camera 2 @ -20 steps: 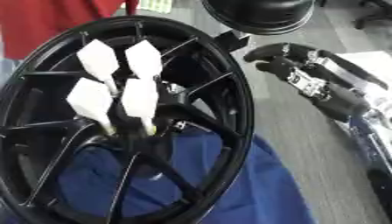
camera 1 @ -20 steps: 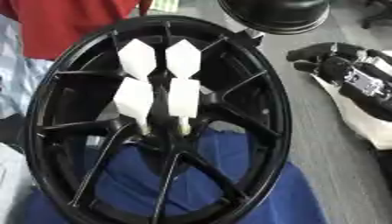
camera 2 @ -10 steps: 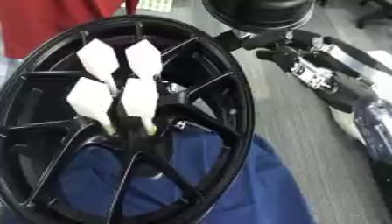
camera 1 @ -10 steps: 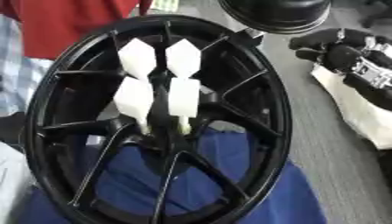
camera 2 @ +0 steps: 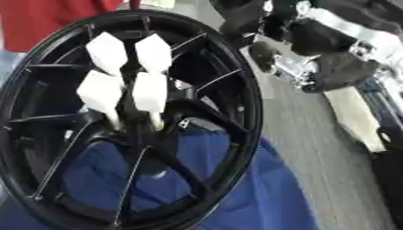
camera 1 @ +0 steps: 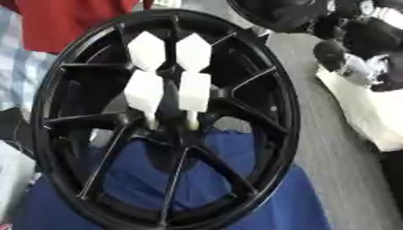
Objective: Pull the pin out of the wheel hub.
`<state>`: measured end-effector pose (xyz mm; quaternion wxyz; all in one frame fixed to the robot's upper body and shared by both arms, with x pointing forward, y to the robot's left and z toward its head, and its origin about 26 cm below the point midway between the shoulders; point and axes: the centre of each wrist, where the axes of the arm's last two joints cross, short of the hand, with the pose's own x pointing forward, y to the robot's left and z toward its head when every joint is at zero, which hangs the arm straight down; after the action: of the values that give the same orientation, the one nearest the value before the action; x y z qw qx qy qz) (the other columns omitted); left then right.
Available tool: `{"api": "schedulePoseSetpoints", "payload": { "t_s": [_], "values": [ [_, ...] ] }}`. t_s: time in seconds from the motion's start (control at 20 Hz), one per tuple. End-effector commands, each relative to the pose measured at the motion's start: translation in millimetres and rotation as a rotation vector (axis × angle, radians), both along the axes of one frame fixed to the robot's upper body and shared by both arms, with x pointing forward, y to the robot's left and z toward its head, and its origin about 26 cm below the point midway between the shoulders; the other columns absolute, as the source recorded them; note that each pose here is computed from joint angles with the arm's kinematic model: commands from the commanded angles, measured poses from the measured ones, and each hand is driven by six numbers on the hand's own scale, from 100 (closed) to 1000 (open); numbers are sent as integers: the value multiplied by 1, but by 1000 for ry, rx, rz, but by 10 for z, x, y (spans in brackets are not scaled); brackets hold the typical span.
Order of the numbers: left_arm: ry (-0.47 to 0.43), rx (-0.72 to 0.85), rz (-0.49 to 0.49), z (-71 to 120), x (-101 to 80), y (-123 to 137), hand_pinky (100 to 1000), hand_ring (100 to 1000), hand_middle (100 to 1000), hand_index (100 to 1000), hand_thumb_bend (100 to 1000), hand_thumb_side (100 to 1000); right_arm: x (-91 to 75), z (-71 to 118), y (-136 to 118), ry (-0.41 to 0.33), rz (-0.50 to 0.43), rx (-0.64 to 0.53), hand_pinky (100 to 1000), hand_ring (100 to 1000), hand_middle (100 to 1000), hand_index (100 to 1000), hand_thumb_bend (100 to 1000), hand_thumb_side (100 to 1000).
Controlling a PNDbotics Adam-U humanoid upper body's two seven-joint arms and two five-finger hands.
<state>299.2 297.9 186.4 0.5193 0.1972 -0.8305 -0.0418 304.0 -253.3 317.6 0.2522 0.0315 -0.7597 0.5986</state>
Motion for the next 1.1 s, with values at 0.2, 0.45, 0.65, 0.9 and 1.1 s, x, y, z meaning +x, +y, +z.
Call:
{"api": "schedulePoseSetpoints", "payload": {
  "t_s": [0.2,0.45,0.65,0.9,1.1],
  "values": [
    [-32,50,0,124,-17,41,630,633,611,724,100,619,-129,418,125,-217,91,-201,948,1000,786,818,100,338],
    [-38,58,7,141,-23,54,630,632,611,724,100,618,47,657,180,-317,133,-263,938,1000,783,816,100,304],
    [-40,63,9,149,-27,59,630,632,611,724,100,618,256,748,121,-350,120,-312,923,1000,778,814,100,267],
    [-45,67,6,165,-26,51,630,631,611,724,100,619,524,757,46,-375,65,-315,915,1000,777,816,100,250],
    [-50,67,2,179,-23,42,630,631,610,725,100,620,751,705,10,-366,4,-306,921,1000,786,829,100,293]
  ]
}}
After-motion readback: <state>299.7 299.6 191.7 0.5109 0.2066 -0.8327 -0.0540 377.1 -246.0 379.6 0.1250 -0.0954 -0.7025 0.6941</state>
